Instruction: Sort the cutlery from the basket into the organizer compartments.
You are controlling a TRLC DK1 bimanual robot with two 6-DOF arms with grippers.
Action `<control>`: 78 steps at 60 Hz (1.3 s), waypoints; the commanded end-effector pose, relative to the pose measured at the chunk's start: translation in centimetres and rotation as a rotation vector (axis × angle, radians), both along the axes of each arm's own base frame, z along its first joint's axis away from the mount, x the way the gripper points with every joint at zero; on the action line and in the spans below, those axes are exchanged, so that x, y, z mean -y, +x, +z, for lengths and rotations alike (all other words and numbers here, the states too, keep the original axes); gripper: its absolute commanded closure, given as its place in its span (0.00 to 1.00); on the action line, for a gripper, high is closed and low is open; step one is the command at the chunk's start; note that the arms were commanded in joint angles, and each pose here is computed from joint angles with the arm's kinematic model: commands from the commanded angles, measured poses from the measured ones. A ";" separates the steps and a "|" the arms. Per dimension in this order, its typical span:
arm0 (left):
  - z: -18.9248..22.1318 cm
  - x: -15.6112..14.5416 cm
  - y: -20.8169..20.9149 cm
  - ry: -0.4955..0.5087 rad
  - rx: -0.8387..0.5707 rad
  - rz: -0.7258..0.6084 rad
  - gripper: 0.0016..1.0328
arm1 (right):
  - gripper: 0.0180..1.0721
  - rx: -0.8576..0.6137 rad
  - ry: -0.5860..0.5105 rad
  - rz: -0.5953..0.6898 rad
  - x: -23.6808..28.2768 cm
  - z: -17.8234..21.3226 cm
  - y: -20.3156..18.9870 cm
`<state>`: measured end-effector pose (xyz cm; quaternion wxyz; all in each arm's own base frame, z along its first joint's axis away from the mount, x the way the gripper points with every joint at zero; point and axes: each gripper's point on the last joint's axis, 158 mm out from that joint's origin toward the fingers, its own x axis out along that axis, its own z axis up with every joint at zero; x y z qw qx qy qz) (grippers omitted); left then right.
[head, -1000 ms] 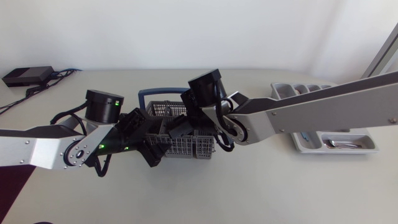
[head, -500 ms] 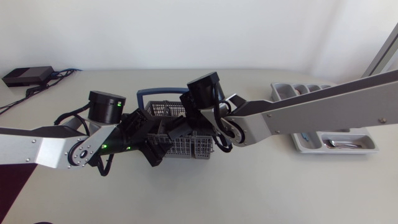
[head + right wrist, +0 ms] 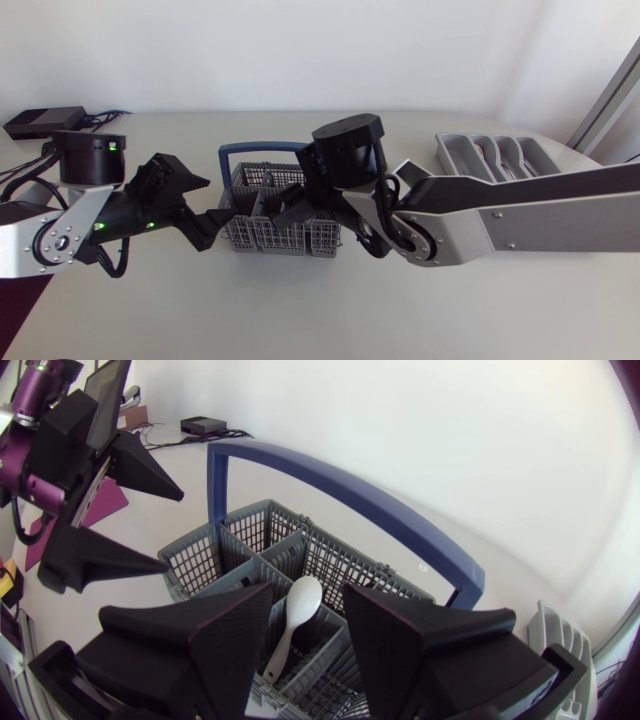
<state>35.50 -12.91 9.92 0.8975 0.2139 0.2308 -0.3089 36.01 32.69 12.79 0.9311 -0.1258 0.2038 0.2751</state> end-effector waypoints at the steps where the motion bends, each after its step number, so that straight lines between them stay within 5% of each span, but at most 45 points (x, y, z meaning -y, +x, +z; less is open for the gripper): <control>1: -2.7 -2.3 -0.2 0.024 -0.045 0.014 0.05 | 0.49 -0.001 -0.008 0.013 -0.4 -0.6 -1.0; 21: -6.9 -8.3 3.6 0.001 -0.082 0.102 0.05 | 0.49 0.025 0.021 -0.012 1.6 0.7 -0.9; 28: -5.3 -8.3 2.3 -0.091 -0.087 0.063 0.05 | 0.49 0.016 0.010 -0.026 2.1 0.2 -0.3; 41: -4.4 -10.3 1.7 -0.111 -0.057 0.088 0.05 | 0.49 0.000 -0.009 -0.057 2.7 -1.0 0.9; 53: -0.6 -8.0 -1.4 -0.244 -0.061 -0.025 0.05 | 0.49 0.004 0.003 -0.073 3.6 -0.6 1.4; 67: 2.6 -8.6 -2.5 -0.261 -0.005 -0.011 0.05 | 0.49 0.011 0.030 -0.014 2.5 0.3 0.1; 78: -0.1 -12.1 0.2 -0.215 -0.022 0.091 0.05 | 0.49 0.017 0.044 0.006 2.4 0.9 -0.4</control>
